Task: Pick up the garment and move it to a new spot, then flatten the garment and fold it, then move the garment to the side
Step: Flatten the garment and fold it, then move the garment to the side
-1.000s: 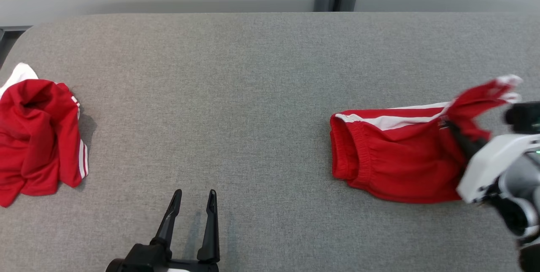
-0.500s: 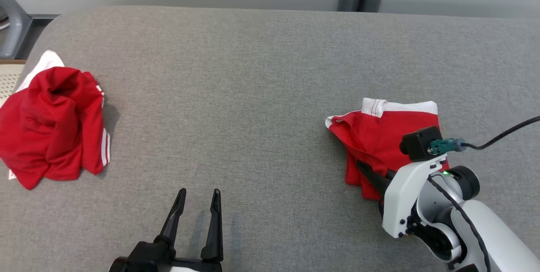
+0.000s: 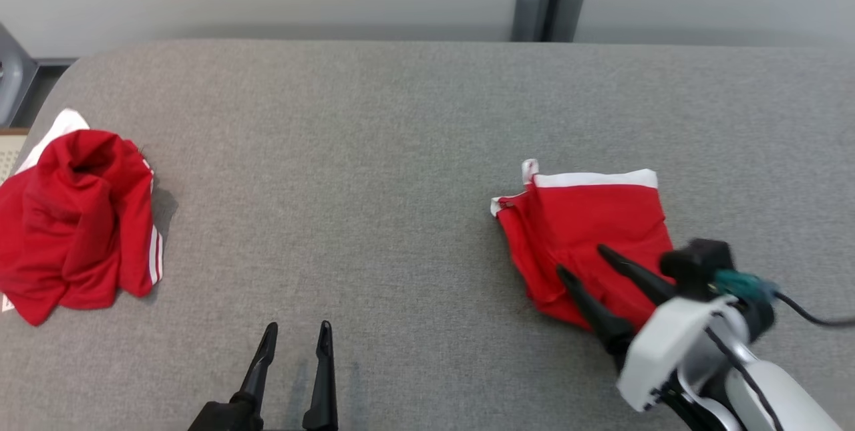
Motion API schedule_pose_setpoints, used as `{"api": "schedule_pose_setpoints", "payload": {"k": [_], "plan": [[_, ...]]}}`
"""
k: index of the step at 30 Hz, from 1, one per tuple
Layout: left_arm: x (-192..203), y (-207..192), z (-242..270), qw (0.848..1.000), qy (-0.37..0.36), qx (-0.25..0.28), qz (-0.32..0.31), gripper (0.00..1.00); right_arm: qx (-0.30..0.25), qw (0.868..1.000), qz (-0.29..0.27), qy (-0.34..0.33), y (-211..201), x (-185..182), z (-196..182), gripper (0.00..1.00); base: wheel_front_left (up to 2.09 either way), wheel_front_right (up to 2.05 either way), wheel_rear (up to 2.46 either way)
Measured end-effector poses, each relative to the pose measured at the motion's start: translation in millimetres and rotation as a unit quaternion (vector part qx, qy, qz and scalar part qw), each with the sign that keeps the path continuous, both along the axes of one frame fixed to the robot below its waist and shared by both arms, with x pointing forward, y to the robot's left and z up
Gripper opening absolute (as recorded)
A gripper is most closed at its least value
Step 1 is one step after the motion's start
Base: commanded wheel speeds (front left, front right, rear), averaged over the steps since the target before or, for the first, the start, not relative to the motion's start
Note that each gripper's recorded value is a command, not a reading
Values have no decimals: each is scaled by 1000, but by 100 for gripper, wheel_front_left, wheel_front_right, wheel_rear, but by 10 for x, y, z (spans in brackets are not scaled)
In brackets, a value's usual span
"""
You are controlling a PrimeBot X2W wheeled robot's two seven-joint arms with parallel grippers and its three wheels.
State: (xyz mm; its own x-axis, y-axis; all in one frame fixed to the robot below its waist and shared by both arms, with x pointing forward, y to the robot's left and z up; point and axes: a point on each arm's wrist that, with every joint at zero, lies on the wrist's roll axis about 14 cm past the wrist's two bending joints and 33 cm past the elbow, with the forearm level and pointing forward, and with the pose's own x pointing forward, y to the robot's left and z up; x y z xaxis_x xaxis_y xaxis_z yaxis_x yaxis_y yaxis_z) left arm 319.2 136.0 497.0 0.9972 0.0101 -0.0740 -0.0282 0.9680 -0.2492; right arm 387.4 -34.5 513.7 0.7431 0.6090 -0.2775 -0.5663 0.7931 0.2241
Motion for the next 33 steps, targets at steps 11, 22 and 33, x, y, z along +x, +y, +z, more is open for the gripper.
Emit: {"api": "schedule_pose_setpoints", "payload": {"k": [11,22,33], "plan": [[-103,32,113,1000,-22,2,-3,100,-58,956,-223,-181,-1547,-396,140,100,0,0,0],[-124,135,249,999,-47,10,5,100,-111,914,-360,-151,-2244,-792,-160,100,0,0,0],[-149,209,269,998,-51,15,15,100,-86,908,-355,-205,-2081,-622,187,100,0,0,0]]}}
